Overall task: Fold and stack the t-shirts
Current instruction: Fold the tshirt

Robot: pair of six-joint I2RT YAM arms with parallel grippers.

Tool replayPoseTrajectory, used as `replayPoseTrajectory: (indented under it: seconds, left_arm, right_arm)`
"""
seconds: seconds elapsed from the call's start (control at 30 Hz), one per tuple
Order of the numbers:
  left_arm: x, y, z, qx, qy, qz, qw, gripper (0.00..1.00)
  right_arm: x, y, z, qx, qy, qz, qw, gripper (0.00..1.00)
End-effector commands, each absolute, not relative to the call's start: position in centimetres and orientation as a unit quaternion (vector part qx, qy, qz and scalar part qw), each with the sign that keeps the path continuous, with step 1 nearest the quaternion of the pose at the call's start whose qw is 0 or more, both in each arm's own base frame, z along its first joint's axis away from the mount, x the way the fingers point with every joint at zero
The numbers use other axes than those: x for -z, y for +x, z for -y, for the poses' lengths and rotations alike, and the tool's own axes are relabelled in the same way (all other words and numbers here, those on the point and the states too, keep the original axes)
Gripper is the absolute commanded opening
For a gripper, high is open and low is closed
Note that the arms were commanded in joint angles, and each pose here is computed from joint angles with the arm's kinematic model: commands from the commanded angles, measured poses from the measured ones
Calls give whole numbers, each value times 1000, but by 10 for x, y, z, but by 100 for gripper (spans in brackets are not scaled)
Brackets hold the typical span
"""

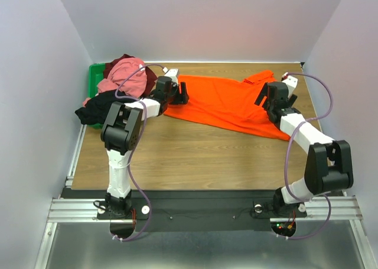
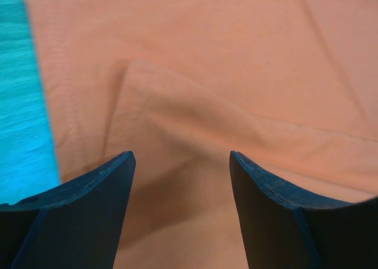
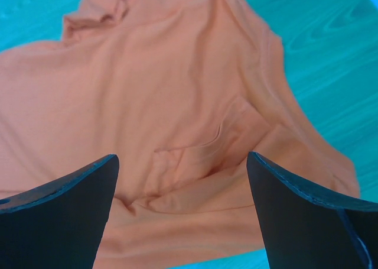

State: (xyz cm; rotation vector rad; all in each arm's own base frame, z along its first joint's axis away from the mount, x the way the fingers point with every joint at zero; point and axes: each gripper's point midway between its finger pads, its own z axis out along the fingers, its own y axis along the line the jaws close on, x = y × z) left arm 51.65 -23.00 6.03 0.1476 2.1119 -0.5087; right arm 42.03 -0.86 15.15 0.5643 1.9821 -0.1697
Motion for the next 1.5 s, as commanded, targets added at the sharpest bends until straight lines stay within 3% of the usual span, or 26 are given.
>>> replayPoseTrajectory:
  seconds: [0.0, 0.37, 0.63, 0.93, 1.27, 1.47]
  left_arm:
    - [-76, 521, 253, 258, 94, -843, 463, 77]
    - [-54, 521, 237, 232, 71, -866, 438, 78]
    - [-39, 517, 217, 232, 59, -872, 427, 78]
    - [-21, 510, 211, 228, 55, -881, 412, 78]
    - [-19, 510, 209, 226, 55, -881, 411, 78]
    - [-18, 510, 208, 227, 55, -881, 411, 78]
  right_arm:
    - [-129, 422, 8, 61, 240, -838, 485, 95]
    - [-80, 439, 23, 79, 259, -859, 435, 92]
    - [-70, 440, 37, 102, 274, -856, 426, 79]
    - [-95, 438, 34, 84, 268, -848, 449, 77]
    - [-72, 451, 21, 61, 250, -867, 426, 70]
    - [-58, 455, 17, 55, 239, -878, 411, 56]
